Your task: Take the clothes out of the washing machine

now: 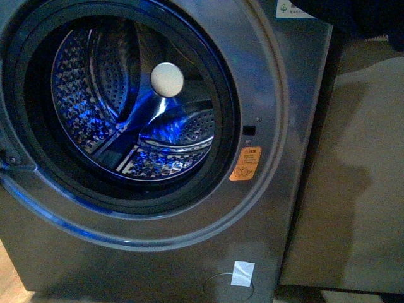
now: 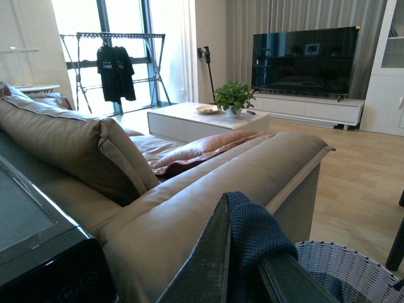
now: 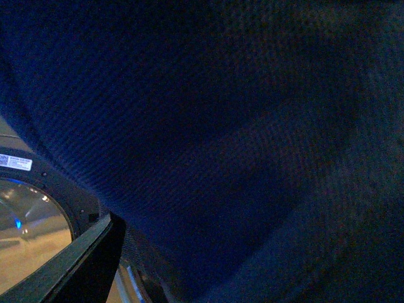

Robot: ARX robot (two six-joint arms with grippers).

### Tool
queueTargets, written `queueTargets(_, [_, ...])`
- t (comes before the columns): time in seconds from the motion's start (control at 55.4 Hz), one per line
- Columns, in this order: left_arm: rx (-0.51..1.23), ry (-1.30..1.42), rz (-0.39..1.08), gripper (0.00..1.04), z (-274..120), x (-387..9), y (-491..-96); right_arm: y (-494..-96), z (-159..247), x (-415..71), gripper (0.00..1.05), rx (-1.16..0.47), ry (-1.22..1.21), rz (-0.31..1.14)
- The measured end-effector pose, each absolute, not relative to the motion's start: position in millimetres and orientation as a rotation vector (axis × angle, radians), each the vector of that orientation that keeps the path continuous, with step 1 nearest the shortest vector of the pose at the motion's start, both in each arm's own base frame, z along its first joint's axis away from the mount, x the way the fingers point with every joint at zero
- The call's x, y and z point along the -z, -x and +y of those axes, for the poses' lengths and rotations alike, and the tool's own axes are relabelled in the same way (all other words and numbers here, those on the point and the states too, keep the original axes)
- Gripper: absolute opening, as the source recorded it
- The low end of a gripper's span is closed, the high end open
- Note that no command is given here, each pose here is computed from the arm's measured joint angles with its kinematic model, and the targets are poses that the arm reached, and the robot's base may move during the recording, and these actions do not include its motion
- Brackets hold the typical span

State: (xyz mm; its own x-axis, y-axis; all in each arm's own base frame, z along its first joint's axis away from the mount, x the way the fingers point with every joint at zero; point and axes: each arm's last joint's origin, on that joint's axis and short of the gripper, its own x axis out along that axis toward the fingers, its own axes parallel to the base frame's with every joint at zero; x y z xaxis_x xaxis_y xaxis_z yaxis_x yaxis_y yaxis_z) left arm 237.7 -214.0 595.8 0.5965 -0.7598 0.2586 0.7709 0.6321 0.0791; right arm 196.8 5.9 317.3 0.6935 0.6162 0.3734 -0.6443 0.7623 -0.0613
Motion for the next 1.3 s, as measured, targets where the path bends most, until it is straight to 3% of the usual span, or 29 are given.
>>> queueTargets(0.361, [0.888,0.042,-0.28,0.06,-214.0,-595.8,-237.7,-219.4,41.9,-323.1,0.97,-0.84,-0.09,-0.391])
queueTargets(1.048, [0.883,0.043,-0.28,0.06,-213.8,-595.8,-237.9,-265.0,100.2,-345.8,0.97,-0.863,-0.144,-0.4])
queueTargets(1.301, [0.882,0.043,-0.279,0.06,-213.8,-595.8,-237.9,-283.3,117.4,-356.9,0.97,-0.786,-0.178,-0.426])
